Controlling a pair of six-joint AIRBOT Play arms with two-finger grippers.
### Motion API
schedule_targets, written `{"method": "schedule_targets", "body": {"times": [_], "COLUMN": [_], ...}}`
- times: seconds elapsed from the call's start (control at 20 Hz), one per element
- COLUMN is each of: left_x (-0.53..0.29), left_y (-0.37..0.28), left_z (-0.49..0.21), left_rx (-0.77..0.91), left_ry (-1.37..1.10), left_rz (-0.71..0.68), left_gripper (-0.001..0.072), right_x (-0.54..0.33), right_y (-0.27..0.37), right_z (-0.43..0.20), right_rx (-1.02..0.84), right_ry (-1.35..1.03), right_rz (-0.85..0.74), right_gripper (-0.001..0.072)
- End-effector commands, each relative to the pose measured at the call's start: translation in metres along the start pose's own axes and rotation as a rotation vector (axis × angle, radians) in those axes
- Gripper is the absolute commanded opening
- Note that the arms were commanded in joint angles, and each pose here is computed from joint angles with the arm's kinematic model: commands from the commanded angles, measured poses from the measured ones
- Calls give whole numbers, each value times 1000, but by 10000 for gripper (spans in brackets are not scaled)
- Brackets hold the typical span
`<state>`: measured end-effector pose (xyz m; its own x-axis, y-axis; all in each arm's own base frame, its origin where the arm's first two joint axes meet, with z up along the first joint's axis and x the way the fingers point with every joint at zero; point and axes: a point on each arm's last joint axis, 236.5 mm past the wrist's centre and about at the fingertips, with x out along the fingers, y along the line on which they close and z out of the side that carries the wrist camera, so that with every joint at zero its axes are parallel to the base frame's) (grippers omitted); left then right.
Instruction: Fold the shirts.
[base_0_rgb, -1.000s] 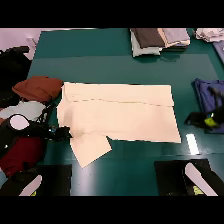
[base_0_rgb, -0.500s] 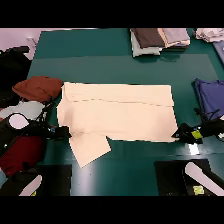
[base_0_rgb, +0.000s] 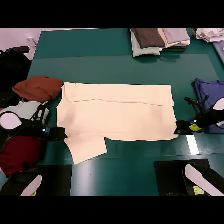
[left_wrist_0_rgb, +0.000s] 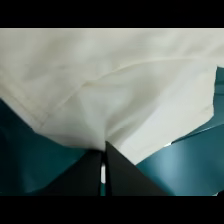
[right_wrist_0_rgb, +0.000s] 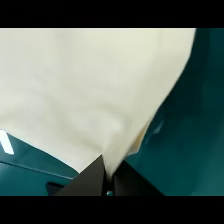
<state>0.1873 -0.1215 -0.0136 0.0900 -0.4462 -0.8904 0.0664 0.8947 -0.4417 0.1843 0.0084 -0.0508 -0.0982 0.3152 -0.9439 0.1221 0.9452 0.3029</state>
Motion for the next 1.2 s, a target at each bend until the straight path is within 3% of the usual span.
{"method": "schedule_targets", "body": {"times": [0.0,0.15,0.45,0.75,1.0,1.05,1.1,1.15], "left_x": [-24,-40,-62,-25,10,10,9,7], "left_y": [-10,-18,-6,17,31,31,30,29], "left_z": [-32,-24,95,207,224,224,226,227], "left_rx": [32,65,172,183,150,149,151,148], "left_ry": [49,20,-266,-301,-232,-233,-238,-243], "left_rz": [0,-2,116,174,170,170,170,168], "left_gripper": [20,20,21,24,26,28,228,468], "right_x": [-36,-69,-101,-91,-77,-77,-78,-81], "right_y": [-17,-18,-16,15,23,22,21,19], "right_z": [-17,-1,69,166,205,211,216,223], "right_rx": [-58,-68,-78,-51,-28,-27,-27,-30], "right_ry": [-28,-179,-278,-324,-310,-315,-328,-348], "right_rz": [-184,-242,-239,-24,62,61,58,54], "right_gripper": [19,18,18,18,23,127,316,398]}}
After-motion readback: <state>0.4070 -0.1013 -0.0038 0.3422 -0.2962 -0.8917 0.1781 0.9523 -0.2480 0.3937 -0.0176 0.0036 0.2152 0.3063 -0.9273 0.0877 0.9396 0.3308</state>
